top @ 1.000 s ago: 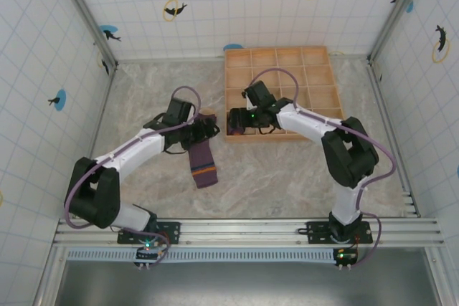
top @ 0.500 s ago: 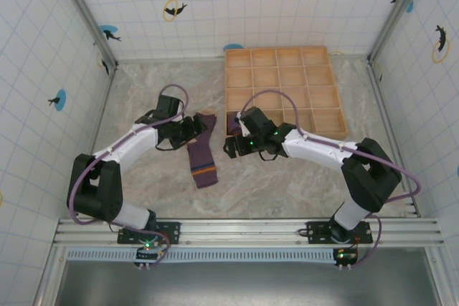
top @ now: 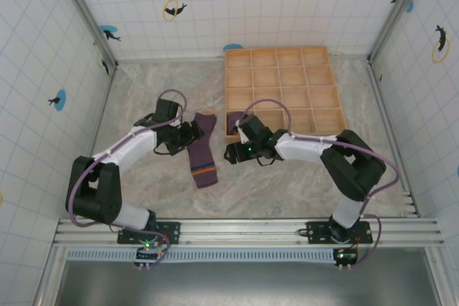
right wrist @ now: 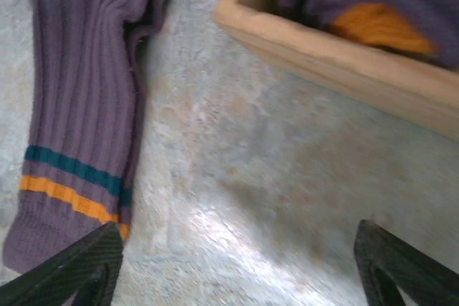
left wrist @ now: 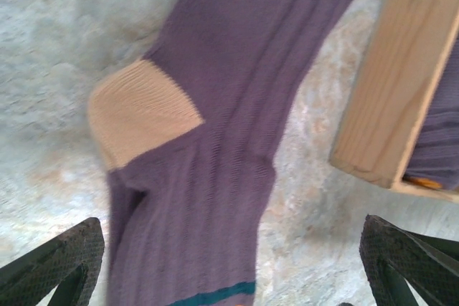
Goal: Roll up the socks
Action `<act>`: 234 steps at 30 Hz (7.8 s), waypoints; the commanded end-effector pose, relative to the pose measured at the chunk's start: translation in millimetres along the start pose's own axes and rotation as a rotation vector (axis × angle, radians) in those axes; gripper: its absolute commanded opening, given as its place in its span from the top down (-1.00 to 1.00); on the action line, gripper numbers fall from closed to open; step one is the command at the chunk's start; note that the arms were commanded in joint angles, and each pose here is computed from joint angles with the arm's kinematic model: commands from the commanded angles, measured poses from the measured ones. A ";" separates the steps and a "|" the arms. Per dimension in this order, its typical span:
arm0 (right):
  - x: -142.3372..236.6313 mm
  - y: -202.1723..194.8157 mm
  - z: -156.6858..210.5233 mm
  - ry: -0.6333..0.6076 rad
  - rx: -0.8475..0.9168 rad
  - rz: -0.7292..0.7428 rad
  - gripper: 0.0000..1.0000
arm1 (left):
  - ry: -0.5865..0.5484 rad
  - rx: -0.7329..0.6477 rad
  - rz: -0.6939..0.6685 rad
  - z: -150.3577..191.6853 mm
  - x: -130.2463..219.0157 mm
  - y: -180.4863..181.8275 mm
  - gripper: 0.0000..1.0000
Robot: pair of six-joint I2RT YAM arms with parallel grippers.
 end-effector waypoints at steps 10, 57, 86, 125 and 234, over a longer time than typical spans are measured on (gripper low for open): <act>-34.3 54.4 -7.9 0.022 -0.026 -0.196 -0.33 | 0.031 0.063 -0.050 18.2 11.5 26.6 -0.87; -21.6 45.7 22.4 -0.015 -0.192 -0.049 -0.19 | 0.006 0.035 -0.034 -25.1 -13.9 26.8 -0.75; -89.0 8.5 -40.0 -0.159 -0.483 -0.001 0.41 | 0.074 0.079 0.009 -14.7 -54.6 36.7 0.43; -8.2 27.6 -39.4 -0.403 -0.483 -0.024 1.00 | 0.002 0.027 0.063 -37.2 -20.9 6.3 -0.24; 31.2 50.3 104.7 -0.168 0.659 0.239 -0.06 | 0.152 -0.041 0.279 72.7 -9.3 -33.8 -0.95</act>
Point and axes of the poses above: each hand's point on the last joint's axis, 136 mm out from that joint toward the fingers, its own x axis back along the fingers, its own y axis along the line the jaws close on, z = x × y, the point moved 1 cm from there along x, back along the fingers, and after that the axes turned 3 degrees about -x, right-handed, at the moved point
